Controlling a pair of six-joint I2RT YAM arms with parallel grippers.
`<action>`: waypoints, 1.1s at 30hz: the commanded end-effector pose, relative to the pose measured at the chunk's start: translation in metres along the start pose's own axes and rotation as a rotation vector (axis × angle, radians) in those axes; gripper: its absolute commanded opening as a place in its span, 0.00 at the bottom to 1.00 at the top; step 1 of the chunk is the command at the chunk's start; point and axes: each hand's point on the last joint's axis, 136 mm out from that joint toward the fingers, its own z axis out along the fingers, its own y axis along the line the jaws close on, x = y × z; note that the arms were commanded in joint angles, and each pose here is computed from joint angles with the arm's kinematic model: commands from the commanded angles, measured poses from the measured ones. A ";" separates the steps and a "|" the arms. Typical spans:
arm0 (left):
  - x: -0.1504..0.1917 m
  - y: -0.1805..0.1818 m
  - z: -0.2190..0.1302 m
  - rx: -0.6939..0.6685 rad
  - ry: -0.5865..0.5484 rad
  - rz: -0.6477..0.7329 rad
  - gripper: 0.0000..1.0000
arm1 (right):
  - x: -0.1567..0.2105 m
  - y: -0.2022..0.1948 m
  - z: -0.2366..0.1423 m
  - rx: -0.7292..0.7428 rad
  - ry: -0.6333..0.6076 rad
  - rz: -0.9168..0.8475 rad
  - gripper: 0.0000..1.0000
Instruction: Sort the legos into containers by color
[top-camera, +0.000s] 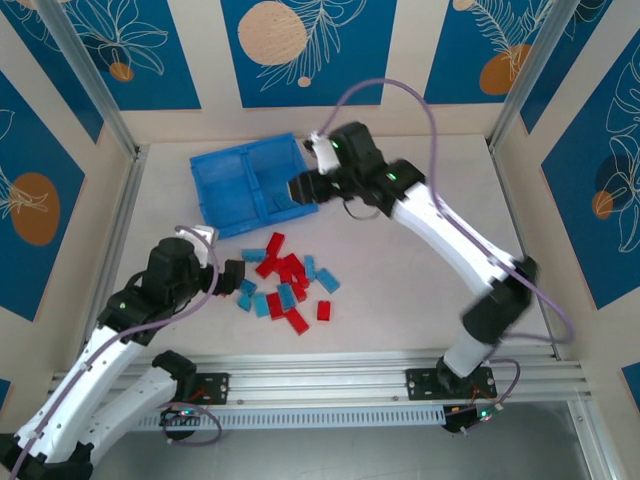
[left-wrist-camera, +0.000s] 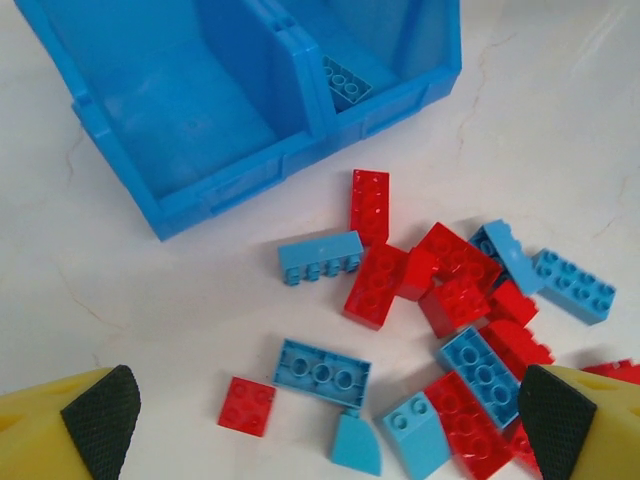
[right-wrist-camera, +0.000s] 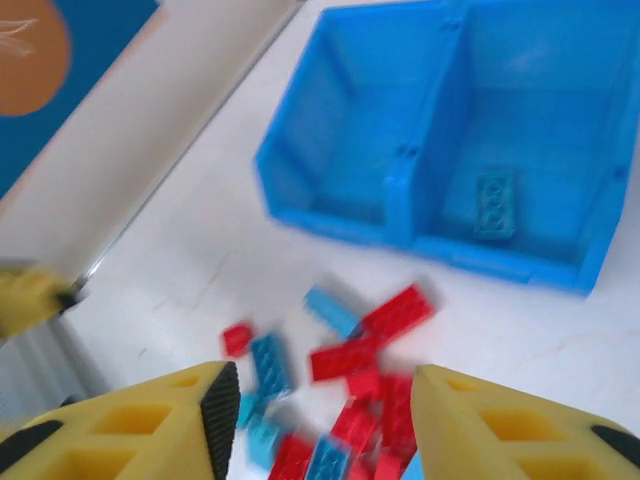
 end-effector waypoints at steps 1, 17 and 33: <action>0.001 -0.012 0.010 0.030 0.077 -0.178 1.00 | 0.046 0.023 -0.020 -0.105 0.019 0.015 0.55; 0.098 0.045 0.077 -0.397 0.322 -0.616 0.89 | 0.129 -0.002 -0.043 -0.021 0.081 0.179 0.67; 0.122 0.060 0.120 -0.368 0.426 -0.866 0.76 | 0.129 -0.003 -0.026 -0.008 0.126 0.193 0.68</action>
